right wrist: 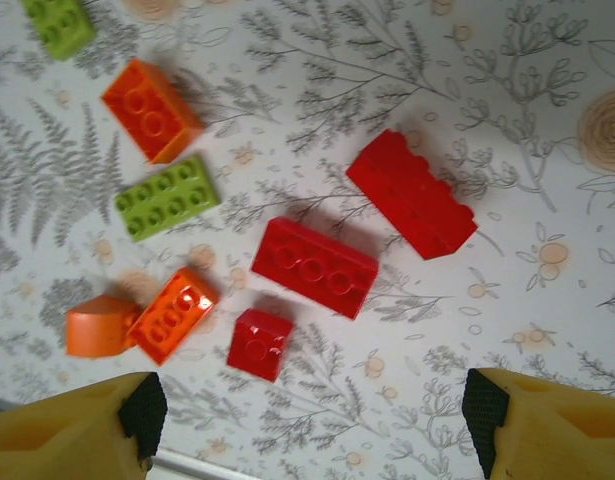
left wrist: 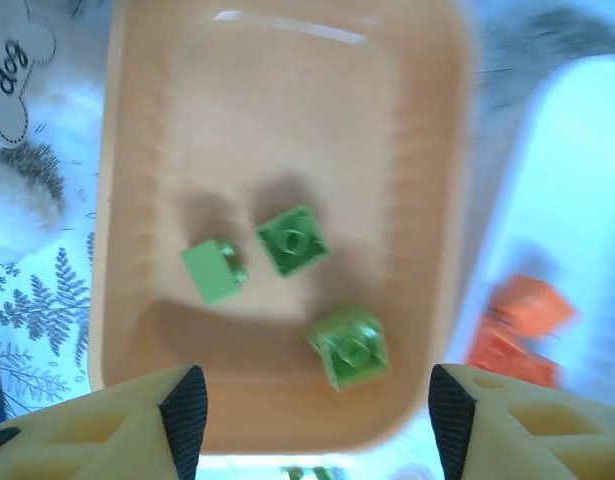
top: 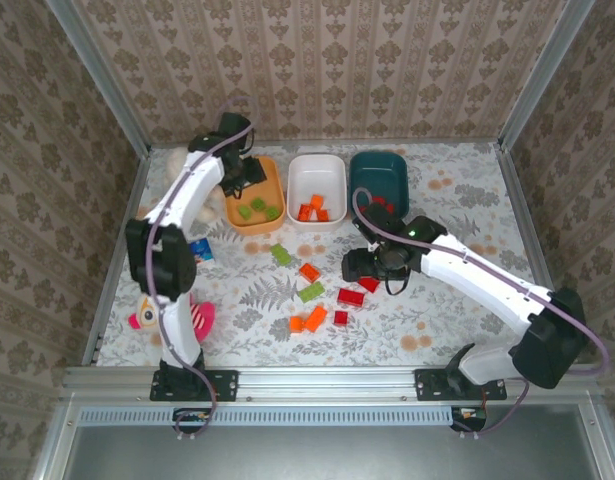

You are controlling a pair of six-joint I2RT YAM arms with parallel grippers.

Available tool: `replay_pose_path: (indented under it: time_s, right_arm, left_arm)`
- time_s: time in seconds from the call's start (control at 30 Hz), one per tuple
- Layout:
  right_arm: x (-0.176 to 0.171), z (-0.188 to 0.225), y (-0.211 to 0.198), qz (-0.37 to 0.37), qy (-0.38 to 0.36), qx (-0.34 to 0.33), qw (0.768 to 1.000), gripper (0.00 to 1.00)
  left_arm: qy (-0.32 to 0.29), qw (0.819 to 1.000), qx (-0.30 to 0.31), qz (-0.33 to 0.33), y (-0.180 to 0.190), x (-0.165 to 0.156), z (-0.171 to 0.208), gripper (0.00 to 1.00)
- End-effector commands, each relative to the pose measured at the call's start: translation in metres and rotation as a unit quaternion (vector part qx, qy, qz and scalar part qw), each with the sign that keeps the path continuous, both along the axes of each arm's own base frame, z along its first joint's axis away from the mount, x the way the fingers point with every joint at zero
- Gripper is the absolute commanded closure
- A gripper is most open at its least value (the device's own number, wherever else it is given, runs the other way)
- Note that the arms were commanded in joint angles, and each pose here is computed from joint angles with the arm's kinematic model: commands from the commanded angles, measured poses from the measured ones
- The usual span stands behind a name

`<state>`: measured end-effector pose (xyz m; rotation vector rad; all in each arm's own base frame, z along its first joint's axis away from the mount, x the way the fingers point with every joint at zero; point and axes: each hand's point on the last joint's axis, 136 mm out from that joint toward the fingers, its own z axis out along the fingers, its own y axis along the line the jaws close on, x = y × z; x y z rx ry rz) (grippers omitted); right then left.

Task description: Sort the legos into containers by color

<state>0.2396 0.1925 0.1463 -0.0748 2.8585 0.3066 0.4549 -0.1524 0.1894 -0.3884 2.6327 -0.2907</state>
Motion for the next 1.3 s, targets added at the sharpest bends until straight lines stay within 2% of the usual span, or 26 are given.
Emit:
replay_pose_path:
  time_s: [0.0,0.03,0.1,0.33,0.5,0.67,0.97,1.27]
  right_arm:
    - [0.007,-0.022,-0.015,0.027,0.022,-0.06,0.998,0.19]
    - [0.008,-0.03,-0.018,0.038,0.033,-0.078,0.996,0.2]
    - [0.013,-0.045,-0.024,0.057,0.047,-0.111,0.991,0.21]
    - [0.028,-0.074,-0.022,0.103,0.075,-0.133,0.983,0.28]
    - [0.041,-0.089,-0.019,0.102,0.087,-0.132,0.982,0.31]
    - [0.047,-0.104,-0.008,0.11,0.107,-0.112,0.982,0.38]
    - [0.045,-0.125,-0.008,0.101,0.131,-0.114,0.98,0.46]
    - [0.054,-0.122,-0.011,0.096,0.11,-0.119,0.982,0.68]
  left_arm:
    - [-0.062,0.996,-0.061,-0.03,-0.017,-0.028,0.051,0.29]
    - [-0.075,0.994,-0.075,-0.035,-0.021,-0.039,0.058,0.24]
    - [-0.097,0.99,-0.094,-0.049,-0.026,-0.06,0.069,0.2]
    - [-0.1,0.982,-0.138,-0.086,-0.043,-0.141,0.069,0.24]
    - [-0.083,0.983,-0.145,-0.077,-0.038,-0.173,0.057,0.26]
    - [-0.088,0.981,-0.152,-0.078,-0.039,-0.184,0.061,0.27]
    - [-0.086,0.981,-0.151,-0.084,-0.042,-0.188,0.061,0.28]
    - [-0.089,0.981,-0.151,-0.089,-0.048,-0.188,0.06,0.29]
